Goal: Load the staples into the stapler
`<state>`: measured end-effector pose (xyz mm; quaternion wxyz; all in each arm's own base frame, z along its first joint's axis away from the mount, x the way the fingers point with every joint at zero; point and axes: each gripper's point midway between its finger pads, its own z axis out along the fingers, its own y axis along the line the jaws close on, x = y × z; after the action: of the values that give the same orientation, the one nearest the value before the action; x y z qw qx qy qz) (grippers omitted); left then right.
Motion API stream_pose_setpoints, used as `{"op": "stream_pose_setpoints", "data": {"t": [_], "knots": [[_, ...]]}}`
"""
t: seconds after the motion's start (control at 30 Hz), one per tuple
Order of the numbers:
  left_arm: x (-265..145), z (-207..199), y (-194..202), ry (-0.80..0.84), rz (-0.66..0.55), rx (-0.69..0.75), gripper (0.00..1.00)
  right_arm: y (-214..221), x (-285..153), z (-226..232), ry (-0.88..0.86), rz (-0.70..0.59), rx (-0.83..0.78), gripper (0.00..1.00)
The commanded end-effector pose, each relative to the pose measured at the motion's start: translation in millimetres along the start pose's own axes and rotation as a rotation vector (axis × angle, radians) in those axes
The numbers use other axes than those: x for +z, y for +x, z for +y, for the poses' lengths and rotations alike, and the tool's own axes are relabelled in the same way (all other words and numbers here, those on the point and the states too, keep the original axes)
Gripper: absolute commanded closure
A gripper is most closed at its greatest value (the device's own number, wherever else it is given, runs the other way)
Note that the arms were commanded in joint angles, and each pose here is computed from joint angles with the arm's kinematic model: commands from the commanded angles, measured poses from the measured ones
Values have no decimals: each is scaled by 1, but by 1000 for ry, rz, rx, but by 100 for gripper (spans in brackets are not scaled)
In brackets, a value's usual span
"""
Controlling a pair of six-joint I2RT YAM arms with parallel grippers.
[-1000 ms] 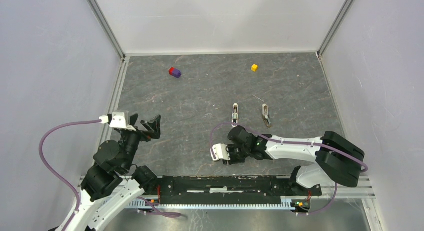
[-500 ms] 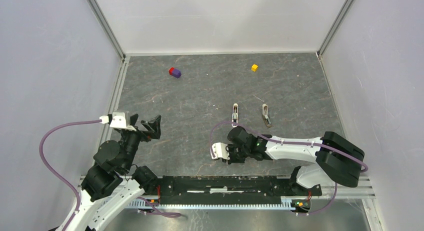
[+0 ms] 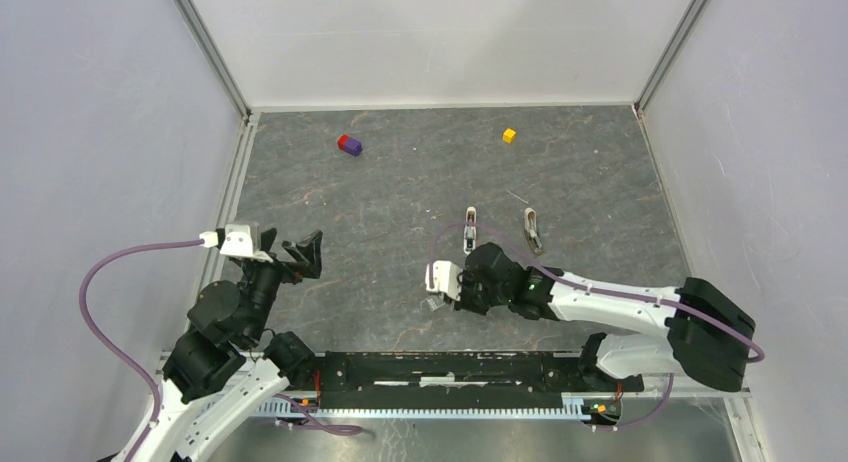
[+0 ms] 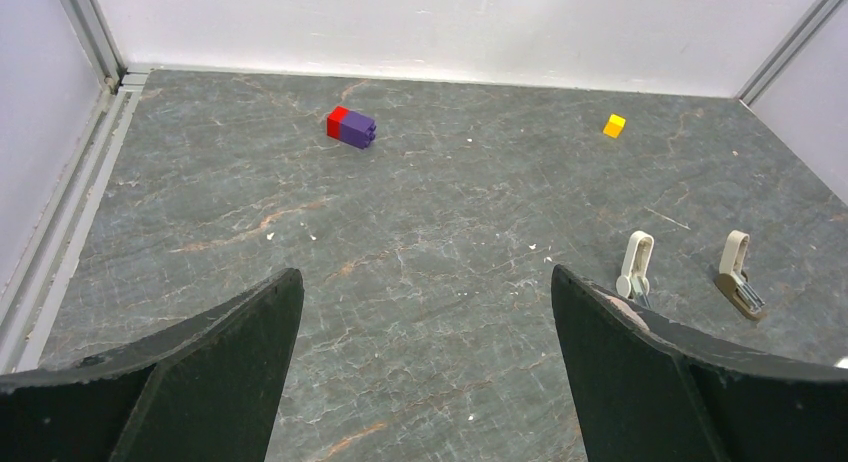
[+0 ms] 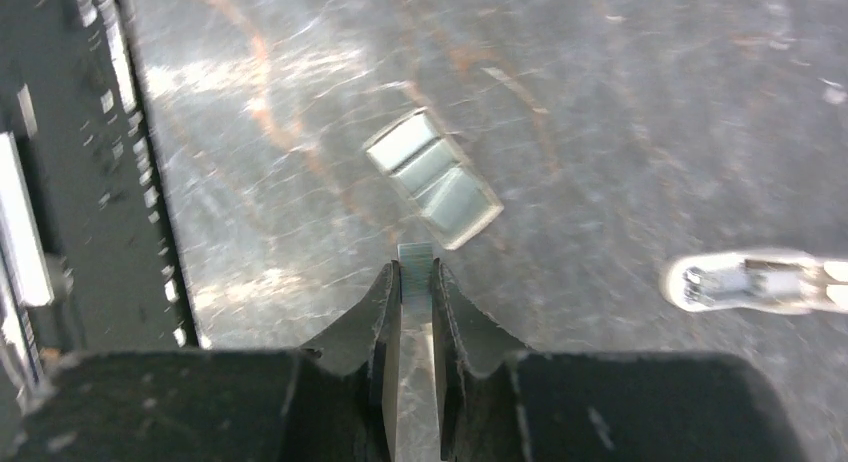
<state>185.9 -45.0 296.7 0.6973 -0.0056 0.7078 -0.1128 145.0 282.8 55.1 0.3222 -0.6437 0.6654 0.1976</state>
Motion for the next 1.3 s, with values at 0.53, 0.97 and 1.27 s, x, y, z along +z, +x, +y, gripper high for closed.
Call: {"op": "stream_pose_setpoints", "data": {"t": [0.53,0.97,1.27], "knots": [[-2,-3,-10,29,-42,1,0,-11,-36,-155,858,-44,835,78],[-2,-11,-10,71,-41,-1,0,6,-20,-164,950,-7,1001,79],[-2,-14,-9,85,-39,0,0,12,-19,-175,1014,-2,1080,79]]}}
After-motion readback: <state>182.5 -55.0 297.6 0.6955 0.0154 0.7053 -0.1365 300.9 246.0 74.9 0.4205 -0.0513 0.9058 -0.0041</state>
